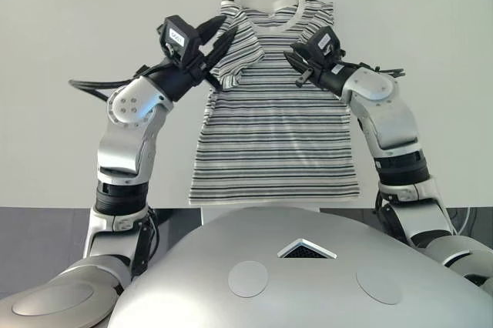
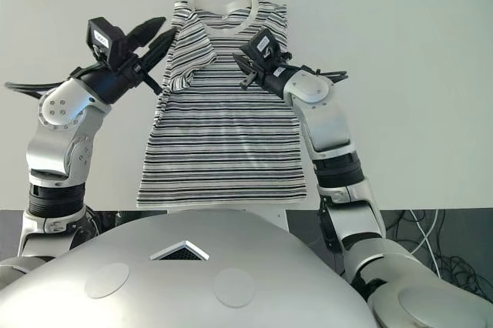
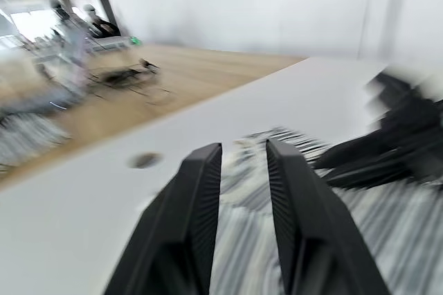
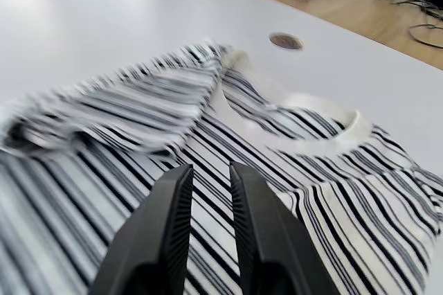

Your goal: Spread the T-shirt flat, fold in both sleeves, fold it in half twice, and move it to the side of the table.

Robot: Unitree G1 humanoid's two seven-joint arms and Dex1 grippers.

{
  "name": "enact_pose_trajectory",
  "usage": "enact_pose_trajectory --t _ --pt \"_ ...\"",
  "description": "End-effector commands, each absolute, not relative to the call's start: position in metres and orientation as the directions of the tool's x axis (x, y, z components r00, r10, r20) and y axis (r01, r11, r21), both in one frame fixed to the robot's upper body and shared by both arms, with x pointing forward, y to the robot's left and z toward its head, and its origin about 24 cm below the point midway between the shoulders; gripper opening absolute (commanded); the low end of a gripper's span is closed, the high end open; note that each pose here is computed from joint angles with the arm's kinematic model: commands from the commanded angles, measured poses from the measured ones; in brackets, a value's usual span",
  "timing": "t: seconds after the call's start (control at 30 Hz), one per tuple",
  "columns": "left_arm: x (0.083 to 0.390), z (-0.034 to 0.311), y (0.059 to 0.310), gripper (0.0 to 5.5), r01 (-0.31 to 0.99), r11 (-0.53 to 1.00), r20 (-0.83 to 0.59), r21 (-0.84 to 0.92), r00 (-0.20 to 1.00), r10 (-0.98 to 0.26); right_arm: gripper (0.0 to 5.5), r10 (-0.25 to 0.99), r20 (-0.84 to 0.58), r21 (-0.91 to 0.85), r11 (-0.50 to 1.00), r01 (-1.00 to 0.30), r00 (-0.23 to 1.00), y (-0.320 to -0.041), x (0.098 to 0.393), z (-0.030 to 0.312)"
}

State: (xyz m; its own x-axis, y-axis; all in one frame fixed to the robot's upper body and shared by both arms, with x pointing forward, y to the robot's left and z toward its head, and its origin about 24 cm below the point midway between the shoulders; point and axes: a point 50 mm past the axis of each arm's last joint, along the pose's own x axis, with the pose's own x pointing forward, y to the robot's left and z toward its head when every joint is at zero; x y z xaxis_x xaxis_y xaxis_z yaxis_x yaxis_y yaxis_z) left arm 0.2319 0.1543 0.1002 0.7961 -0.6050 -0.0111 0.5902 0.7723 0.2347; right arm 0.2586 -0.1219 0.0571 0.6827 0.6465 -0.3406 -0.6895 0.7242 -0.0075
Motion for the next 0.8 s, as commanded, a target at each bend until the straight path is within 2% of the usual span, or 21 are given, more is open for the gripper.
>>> enact_pose_trajectory --t 0.03,0.07,0.1,0.13,0.23,0.27,0.3,0.37,0.5,0.63,0.8 --pt "0.214 0.096 0.193 1.19 0.445 0.591 -0.025 0.673 0.813 -0.582 0.99 0.650 -0.156 0.091 0.759 -0.644 0.744 -0.180 0.229 0.106" --pt "0.203 0.093 0.201 1.19 0.442 0.474 -0.069 0.762 0.782 -0.619 0.99 0.615 -0.076 -0.009 0.787 -0.617 0.785 -0.198 0.217 0.120" --pt "0.191 0.087 0.211 1.19 0.458 0.350 -0.145 0.817 0.750 -0.645 0.99 0.593 -0.069 -0.131 0.792 -0.597 0.802 -0.218 0.203 0.125" --pt "0.180 0.082 0.218 1.19 0.482 0.258 -0.207 0.837 0.716 -0.666 0.99 0.580 -0.114 -0.233 0.774 -0.589 0.807 -0.232 0.191 0.124" --pt "0.147 0.069 0.228 1.19 0.519 0.008 -0.351 0.855 0.588 -0.729 0.99 0.585 -0.339 -0.350 0.649 -0.676 0.737 -0.263 0.160 0.108" --pt "0.130 0.062 0.234 1.19 0.553 -0.087 -0.423 0.829 0.517 -0.744 0.99 0.577 -0.471 -0.397 0.537 -0.745 0.667 -0.269 0.142 0.096" --pt "0.110 0.058 0.240 1.19 0.590 -0.166 -0.485 0.790 0.437 -0.758 0.99 0.584 -0.596 -0.370 0.411 -0.833 0.552 -0.273 0.121 0.088" --pt "0.084 0.056 0.250 1.19 0.626 -0.263 -0.553 0.734 0.327 -0.766 0.99 0.574 -0.722 -0.286 0.259 -0.923 0.385 -0.279 0.095 0.085" --pt "0.069 0.059 0.260 1.19 0.603 -0.372 -0.598 0.706 0.225 -0.769 0.99 0.533 -0.764 -0.283 0.230 -0.931 0.364 -0.289 0.094 0.089" --pt "0.064 0.054 0.255 1.19 0.574 -0.471 -0.643 0.670 0.131 -0.755 0.99 0.536 -0.754 -0.299 0.232 -0.926 0.378 -0.284 0.101 0.084" --pt "0.073 0.053 0.240 1.19 0.508 -0.511 -0.635 0.693 0.096 -0.766 0.99 0.562 -0.723 -0.325 0.239 -0.915 0.403 -0.274 0.109 0.081"
